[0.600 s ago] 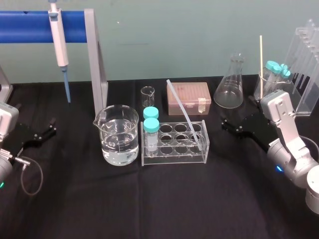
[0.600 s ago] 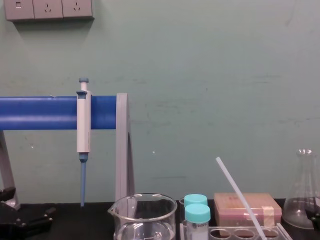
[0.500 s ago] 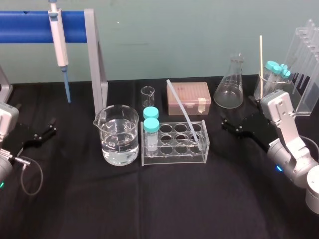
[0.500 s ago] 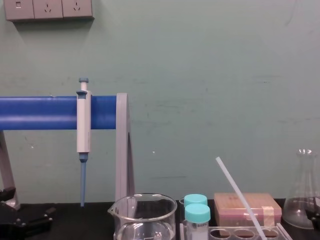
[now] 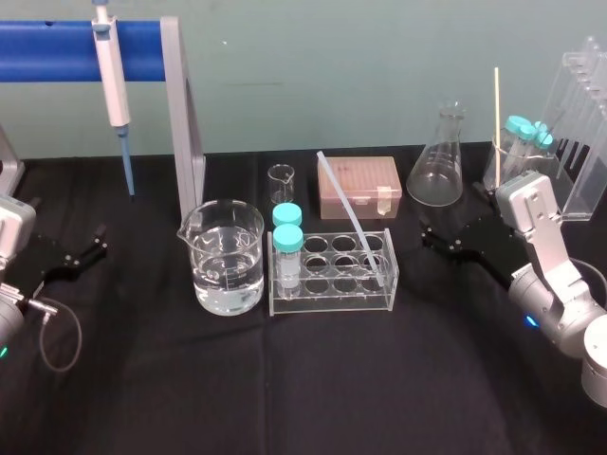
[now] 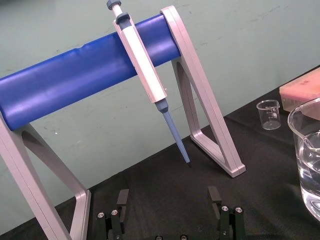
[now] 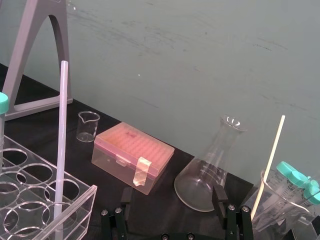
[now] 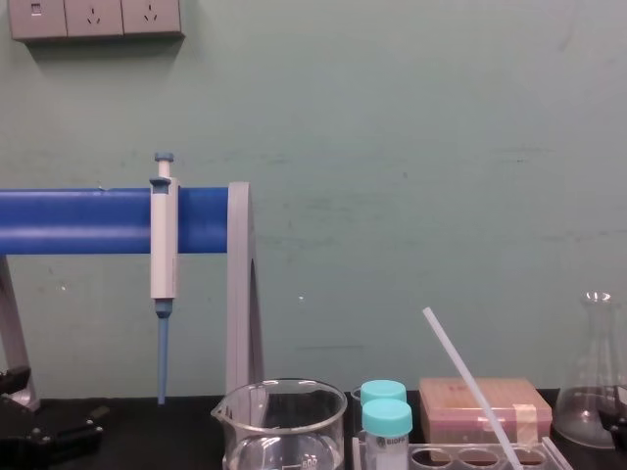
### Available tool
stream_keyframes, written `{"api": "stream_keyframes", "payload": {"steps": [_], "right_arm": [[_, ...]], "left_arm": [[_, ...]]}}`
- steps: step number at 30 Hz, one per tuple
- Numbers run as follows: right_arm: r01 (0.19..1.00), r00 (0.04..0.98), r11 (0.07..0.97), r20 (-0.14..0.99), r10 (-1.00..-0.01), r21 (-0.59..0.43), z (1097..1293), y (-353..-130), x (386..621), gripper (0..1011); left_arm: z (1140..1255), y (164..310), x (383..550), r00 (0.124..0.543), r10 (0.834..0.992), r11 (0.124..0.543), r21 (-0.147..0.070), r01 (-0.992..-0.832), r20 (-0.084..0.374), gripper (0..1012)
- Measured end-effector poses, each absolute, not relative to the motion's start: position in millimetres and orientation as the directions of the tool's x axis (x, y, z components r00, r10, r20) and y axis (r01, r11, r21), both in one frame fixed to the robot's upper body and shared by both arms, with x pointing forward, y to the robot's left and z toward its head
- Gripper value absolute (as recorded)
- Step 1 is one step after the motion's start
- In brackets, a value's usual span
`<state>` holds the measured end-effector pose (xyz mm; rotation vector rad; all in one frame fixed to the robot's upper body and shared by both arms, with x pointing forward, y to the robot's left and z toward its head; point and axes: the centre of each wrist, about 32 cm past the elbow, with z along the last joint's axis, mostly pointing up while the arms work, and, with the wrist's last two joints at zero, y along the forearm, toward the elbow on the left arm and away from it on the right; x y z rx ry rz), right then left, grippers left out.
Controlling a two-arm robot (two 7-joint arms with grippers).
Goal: Pick up the stirring rod with one hand, then place it down.
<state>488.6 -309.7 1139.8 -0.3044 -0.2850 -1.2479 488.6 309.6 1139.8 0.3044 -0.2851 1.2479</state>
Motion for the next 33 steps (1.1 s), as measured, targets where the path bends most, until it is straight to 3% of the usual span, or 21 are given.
{"api": "stream_keyframes", "payload": {"steps": [33], "right_arm": [[0.955,0.292,0.287,0.374,-0.880,-0.070,1139.8,-309.6,488.6,1003]], "left_arm": [[1139.8,309.7,488.6,0.292,0.880,0.287,0.070,-0.955,0.374,1000]]}}
